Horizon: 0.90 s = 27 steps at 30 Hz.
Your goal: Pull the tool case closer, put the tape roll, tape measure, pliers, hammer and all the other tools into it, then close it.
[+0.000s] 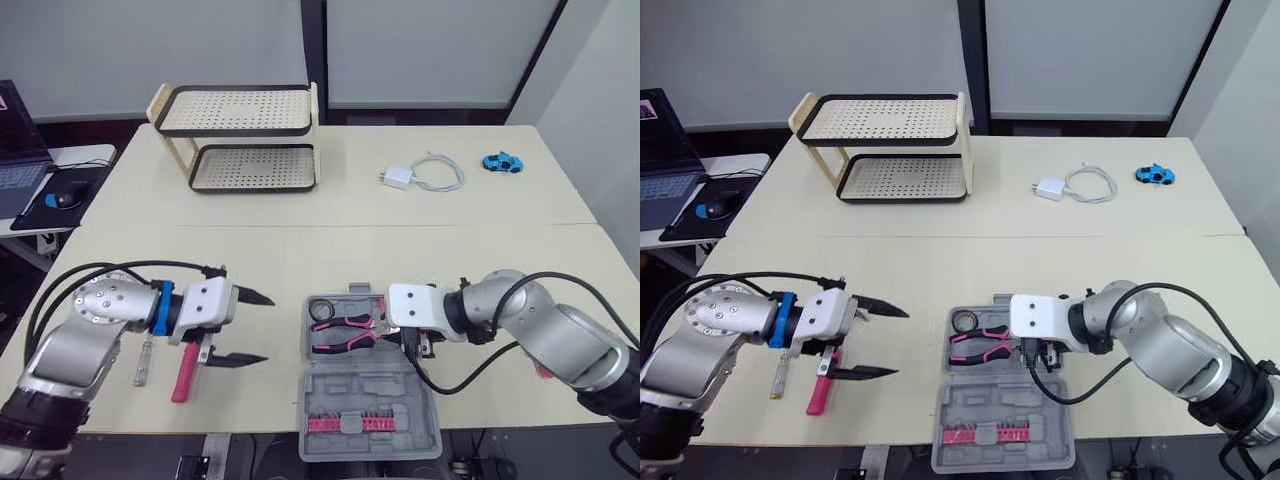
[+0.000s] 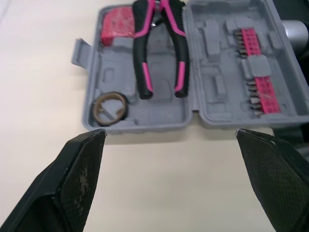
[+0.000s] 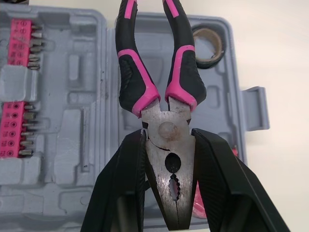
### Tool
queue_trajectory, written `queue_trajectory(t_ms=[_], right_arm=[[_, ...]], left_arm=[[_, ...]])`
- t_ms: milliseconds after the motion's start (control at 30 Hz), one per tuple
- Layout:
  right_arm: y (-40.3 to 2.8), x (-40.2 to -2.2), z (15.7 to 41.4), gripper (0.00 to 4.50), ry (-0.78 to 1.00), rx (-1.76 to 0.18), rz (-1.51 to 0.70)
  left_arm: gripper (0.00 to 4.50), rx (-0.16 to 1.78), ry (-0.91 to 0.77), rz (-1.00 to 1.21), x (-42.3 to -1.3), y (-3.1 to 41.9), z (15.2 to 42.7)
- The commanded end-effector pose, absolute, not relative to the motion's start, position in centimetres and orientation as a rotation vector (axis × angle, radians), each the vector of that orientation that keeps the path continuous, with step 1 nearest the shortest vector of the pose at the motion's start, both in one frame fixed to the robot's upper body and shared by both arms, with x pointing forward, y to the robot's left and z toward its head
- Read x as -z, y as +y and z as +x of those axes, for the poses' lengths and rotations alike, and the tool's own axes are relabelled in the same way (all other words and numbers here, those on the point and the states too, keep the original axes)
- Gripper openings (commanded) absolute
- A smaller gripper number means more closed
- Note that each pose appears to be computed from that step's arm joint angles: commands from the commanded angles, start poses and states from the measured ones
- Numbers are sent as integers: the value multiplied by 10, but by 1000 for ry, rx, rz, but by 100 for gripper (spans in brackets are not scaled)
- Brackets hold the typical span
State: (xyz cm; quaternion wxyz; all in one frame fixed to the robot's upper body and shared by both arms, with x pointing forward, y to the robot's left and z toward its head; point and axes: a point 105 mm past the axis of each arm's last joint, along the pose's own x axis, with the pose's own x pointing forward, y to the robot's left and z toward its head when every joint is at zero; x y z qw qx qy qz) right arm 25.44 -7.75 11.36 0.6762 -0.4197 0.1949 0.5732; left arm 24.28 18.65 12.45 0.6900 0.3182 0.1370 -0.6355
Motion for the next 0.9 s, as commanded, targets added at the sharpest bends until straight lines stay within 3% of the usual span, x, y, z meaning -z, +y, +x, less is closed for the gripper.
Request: queue_trajectory(t_ms=[33, 467, 900], right_arm=[[-70, -117, 258, 116, 383, -1295, -988], [-63, -99, 273, 116, 425, -1306, -981], [-61, -81, 269, 116, 485, -1322, -917]], left_arm=[[450, 1411, 270, 761, -132, 187, 240], [450, 1434, 240, 768, -134, 173, 239], [450, 1439, 220, 777, -133, 165, 242]])
